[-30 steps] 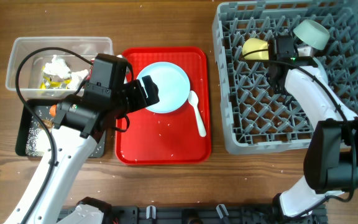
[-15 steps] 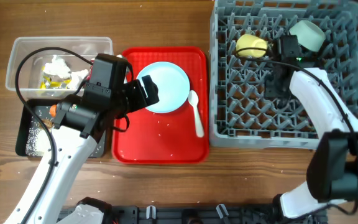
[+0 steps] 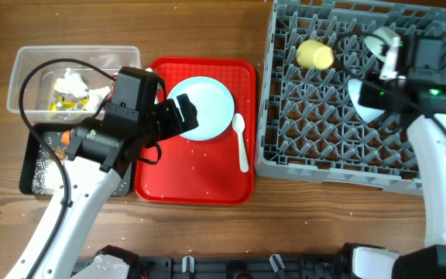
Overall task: Sort waste into correct bins and load items into the dishwasher rack
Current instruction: 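Carry the bowl right and set it in the rack with the right gripper, then move the right gripper back to the white spoon on the red tray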
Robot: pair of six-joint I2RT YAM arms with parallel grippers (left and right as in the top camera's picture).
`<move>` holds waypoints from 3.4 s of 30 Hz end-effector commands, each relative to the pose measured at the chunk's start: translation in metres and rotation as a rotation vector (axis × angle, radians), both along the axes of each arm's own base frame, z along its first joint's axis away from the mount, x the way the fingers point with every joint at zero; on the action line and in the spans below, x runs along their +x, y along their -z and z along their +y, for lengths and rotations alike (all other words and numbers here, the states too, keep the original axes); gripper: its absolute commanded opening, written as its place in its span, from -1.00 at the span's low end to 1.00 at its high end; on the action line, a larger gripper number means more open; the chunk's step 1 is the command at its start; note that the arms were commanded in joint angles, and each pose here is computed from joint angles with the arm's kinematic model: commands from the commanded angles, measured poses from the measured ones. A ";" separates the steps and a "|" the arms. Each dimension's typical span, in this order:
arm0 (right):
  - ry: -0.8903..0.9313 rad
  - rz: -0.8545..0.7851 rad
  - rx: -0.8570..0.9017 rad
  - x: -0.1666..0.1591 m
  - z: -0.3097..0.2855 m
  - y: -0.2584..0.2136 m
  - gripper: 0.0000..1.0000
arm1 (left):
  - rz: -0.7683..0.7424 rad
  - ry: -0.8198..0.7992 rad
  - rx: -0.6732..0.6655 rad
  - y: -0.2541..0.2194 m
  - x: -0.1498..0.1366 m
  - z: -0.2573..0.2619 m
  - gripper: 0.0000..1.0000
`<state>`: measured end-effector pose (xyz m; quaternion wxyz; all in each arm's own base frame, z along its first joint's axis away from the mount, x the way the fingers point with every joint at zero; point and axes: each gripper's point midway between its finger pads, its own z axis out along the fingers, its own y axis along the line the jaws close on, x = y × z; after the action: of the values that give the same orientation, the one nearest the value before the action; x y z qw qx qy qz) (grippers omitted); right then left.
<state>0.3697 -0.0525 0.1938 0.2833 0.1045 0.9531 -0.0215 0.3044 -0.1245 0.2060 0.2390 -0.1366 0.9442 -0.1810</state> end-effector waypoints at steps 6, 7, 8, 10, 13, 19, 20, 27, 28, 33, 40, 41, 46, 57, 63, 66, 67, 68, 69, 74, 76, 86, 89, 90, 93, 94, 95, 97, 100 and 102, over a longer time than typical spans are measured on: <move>0.075 0.039 0.157 0.035 -0.022 0.051 -0.91 | -0.014 -0.001 0.011 -0.003 0.003 0.002 0.99; 0.060 0.067 0.191 0.036 -0.016 0.064 -0.91 | -0.015 -0.001 0.011 -0.003 0.003 0.002 1.00; 0.040 0.096 0.238 0.038 -0.008 0.076 -0.91 | -0.014 -0.001 0.011 -0.003 0.003 0.002 0.99; -0.004 0.145 0.333 0.039 0.008 0.098 -0.91 | -0.014 -0.001 0.011 -0.003 0.003 0.002 1.00; -0.048 0.180 0.413 0.037 0.022 0.109 -0.91 | -0.014 -0.001 0.011 -0.003 0.003 0.002 1.00; -0.092 0.054 0.403 0.038 0.027 0.056 -0.91 | -0.015 -0.001 0.011 -0.003 0.003 0.002 1.00; -0.114 0.008 0.413 0.037 0.032 0.037 -0.92 | -0.014 -0.001 0.011 -0.003 0.003 0.002 1.00; -0.254 -0.147 0.448 -0.023 0.077 -0.061 -0.90 | -0.014 -0.001 0.011 -0.003 0.003 0.002 1.00; -0.276 -0.137 0.452 -0.029 0.087 -0.063 -0.90 | -0.014 -0.001 0.011 -0.003 0.003 0.002 1.00; -0.321 -0.031 0.421 -0.036 0.140 -0.045 -0.81 | -0.015 -0.001 0.011 -0.003 0.003 0.002 1.00; -0.265 0.114 0.274 -0.022 0.201 0.019 -0.19 | -0.014 -0.001 0.011 -0.003 0.003 0.002 1.00; -0.272 0.148 0.269 -0.022 0.211 0.033 -0.17 | -0.014 -0.001 0.011 -0.003 0.003 0.002 0.99; -0.252 0.275 0.193 -0.019 0.221 0.090 -0.14 | -0.014 -0.001 0.011 -0.003 0.003 0.002 1.00; -0.246 0.362 0.165 -0.025 0.219 0.117 -0.67 | -0.014 -0.001 0.011 -0.003 0.003 0.002 1.00; -0.244 0.374 0.160 -0.028 0.218 0.118 -0.67 | -0.014 -0.001 0.011 -0.003 0.003 0.002 0.99; -0.240 0.380 0.155 -0.030 0.216 0.118 -0.67 | -0.014 -0.001 0.011 -0.003 0.003 0.002 1.00; -0.237 0.381 0.149 -0.030 0.214 0.118 -0.67 | -0.014 -0.001 0.011 -0.003 0.003 0.002 1.00; -0.231 0.379 0.135 -0.029 0.212 0.118 -0.67 | -0.014 -0.001 0.011 -0.003 0.003 0.002 0.99; -0.222 0.376 0.113 -0.029 0.208 0.118 -0.67 | -0.014 -0.001 0.011 -0.003 0.003 0.002 1.00; -0.214 0.394 0.067 -0.033 0.199 0.120 -0.67 | -0.014 -0.001 0.011 -0.003 0.003 0.002 1.00; -0.224 0.396 0.063 -0.033 0.199 0.120 -0.68 | -0.014 -0.001 0.011 -0.003 0.003 0.002 1.00; -0.274 0.344 0.069 -0.021 0.206 0.096 -0.32 | -0.014 -0.001 0.011 -0.003 0.003 0.002 1.00; -0.297 0.284 0.078 -0.010 0.210 0.062 -0.05 | -0.014 -0.001 0.011 -0.003 0.003 0.002 1.00; -0.298 0.267 0.083 -0.007 0.212 0.052 -0.03 | -0.015 -0.001 0.011 -0.003 0.003 0.002 1.00; -0.323 0.201 0.128 0.001 0.221 0.018 -0.02 | -0.014 -0.001 0.011 -0.003 0.003 0.002 1.00; -0.358 0.187 0.173 0.000 0.231 0.006 -0.03 | -0.014 -0.001 0.011 -0.003 0.003 0.002 0.99; -0.397 0.181 0.226 -0.002 0.242 -0.002 -0.04 | -0.014 -0.001 0.011 -0.003 0.003 0.002 1.00; -0.451 0.201 0.318 -0.010 0.259 -0.007 -0.09 | -0.014 -0.001 0.011 -0.003 0.003 0.002 1.00; -0.483 0.231 0.312 -0.021 0.270 0.000 -0.10 | -0.014 -0.001 0.011 -0.003 0.003 0.002 1.00; -0.493 0.241 0.286 -0.026 0.275 0.008 -0.10 | -0.014 -0.001 0.011 -0.003 0.003 0.002 1.00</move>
<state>0.3569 0.2061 0.1865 0.1556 -0.0662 0.9731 0.1563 0.3045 -0.1245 0.2056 0.2385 -0.1367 0.9443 -0.1807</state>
